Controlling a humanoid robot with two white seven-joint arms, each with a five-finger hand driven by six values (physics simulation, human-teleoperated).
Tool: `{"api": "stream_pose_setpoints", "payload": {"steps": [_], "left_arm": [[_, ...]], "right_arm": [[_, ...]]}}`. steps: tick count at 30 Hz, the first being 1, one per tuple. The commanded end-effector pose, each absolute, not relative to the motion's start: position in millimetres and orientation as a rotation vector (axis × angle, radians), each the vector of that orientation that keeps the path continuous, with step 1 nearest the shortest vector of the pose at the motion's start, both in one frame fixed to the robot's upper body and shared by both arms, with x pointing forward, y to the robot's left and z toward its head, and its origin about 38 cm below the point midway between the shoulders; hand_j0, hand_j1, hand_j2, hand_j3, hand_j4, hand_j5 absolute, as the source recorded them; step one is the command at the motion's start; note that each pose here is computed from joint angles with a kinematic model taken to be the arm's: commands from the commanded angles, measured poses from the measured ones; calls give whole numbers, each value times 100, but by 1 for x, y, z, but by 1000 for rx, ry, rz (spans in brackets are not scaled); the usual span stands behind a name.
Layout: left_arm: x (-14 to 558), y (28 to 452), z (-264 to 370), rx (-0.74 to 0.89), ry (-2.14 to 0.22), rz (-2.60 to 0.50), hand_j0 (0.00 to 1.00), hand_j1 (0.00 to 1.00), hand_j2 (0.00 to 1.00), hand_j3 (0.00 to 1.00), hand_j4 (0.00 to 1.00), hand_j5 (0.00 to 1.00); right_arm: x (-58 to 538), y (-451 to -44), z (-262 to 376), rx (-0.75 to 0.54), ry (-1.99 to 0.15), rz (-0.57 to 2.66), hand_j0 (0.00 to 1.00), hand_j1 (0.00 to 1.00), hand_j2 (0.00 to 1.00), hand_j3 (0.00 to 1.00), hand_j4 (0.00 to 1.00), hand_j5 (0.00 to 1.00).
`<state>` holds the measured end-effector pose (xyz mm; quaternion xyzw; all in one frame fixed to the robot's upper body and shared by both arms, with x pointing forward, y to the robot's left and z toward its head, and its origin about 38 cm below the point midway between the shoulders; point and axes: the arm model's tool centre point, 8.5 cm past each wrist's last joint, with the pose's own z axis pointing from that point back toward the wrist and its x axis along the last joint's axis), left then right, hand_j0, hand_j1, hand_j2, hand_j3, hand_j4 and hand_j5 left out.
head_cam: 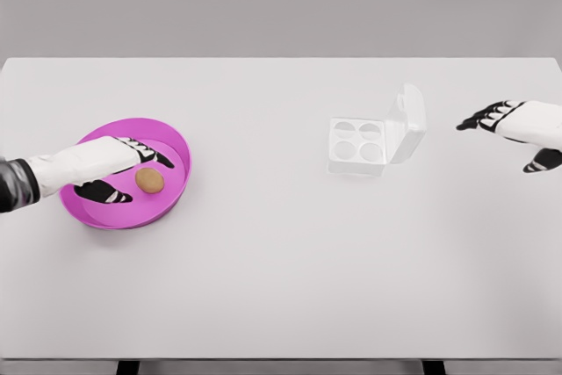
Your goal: Pack egg into the box and close the box lid
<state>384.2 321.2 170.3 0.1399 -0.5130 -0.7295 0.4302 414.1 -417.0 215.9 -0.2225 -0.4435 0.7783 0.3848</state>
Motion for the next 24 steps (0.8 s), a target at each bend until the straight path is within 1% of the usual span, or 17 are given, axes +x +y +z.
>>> {"api": "stream_pose_setpoints", "payload": {"steps": [1,7,19,24], "left_arm": [[384,321,169,357,-1271,-1825,81,81,81,81,81,81],[386,317,166,390,-1258,-1848,81,81,81,81,81,81],[388,307,161,393,-1265,-1858,80,80,80,80,80,80],[392,311,158,395,-1251,-1845,80,80,80,80,80,80]], "right_arm": [[415,-420,219,-576,-1134,1969,100,100,100,100,100,100],[416,-415,219,-571,-1150,1971,100,100,100,100,100,100],[415,-415,219,-571,-1149,1973,100,100,100,100,100,100],[415,-414,219,-570,-1152,1974,100,100,100,100,100,100]]}}
